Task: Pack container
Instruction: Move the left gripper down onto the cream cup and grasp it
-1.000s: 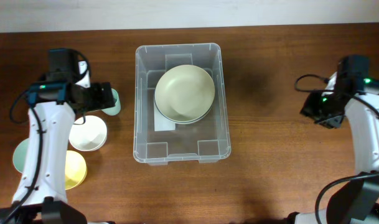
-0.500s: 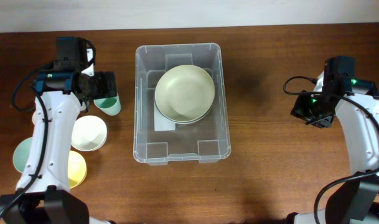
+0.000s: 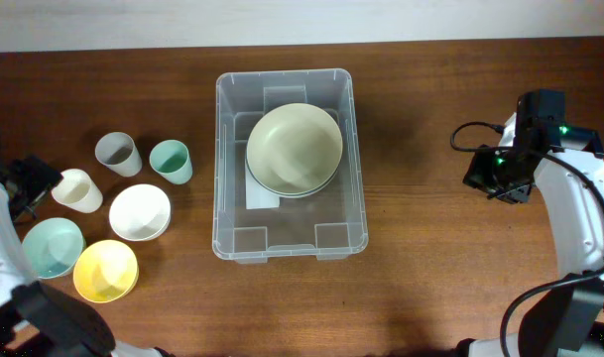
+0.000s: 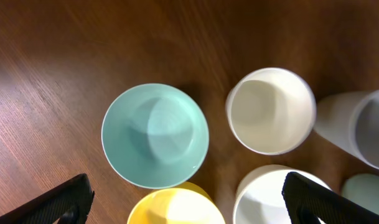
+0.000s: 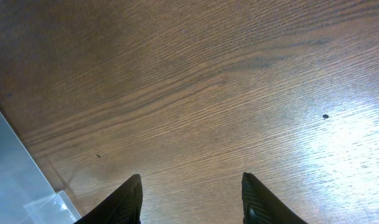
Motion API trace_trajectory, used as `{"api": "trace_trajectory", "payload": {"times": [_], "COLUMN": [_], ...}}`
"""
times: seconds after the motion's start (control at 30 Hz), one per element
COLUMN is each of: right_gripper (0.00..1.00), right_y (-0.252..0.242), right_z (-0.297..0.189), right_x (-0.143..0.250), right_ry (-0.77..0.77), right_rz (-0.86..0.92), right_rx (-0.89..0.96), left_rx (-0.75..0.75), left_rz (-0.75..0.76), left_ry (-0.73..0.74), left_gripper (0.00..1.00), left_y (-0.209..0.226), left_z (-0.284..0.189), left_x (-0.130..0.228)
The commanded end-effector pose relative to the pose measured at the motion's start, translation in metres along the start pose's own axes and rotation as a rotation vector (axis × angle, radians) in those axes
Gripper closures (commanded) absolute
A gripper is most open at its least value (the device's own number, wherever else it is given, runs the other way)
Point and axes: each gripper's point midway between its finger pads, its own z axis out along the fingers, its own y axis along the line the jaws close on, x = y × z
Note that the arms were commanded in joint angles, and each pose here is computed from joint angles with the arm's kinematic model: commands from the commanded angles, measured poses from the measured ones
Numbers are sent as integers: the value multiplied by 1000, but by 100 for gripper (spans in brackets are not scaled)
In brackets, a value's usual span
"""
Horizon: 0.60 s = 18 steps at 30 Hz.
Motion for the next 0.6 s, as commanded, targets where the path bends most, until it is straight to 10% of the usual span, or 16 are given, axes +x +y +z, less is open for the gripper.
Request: {"api": "trace_trajectory", "payload": {"times": [0.0,0.37,0.57], "right_gripper": [53,53,53], "right_y": [2,1,1], "right_z": [-1,-1,-1], "right_x": [3,7,7], "right_ry": [3,22,22], "right_rz": [-17,-37,-37], "right_rx": [-2,2,1], "left_rx": [12,34,143], "left_rz": [44,167,211], "left_ry": [80,49,79], "left_gripper": [1,2,24], "left_y": [-9,-28,-50], "left_z": [34,93,110], "left_x": [2,-19,-14]}}
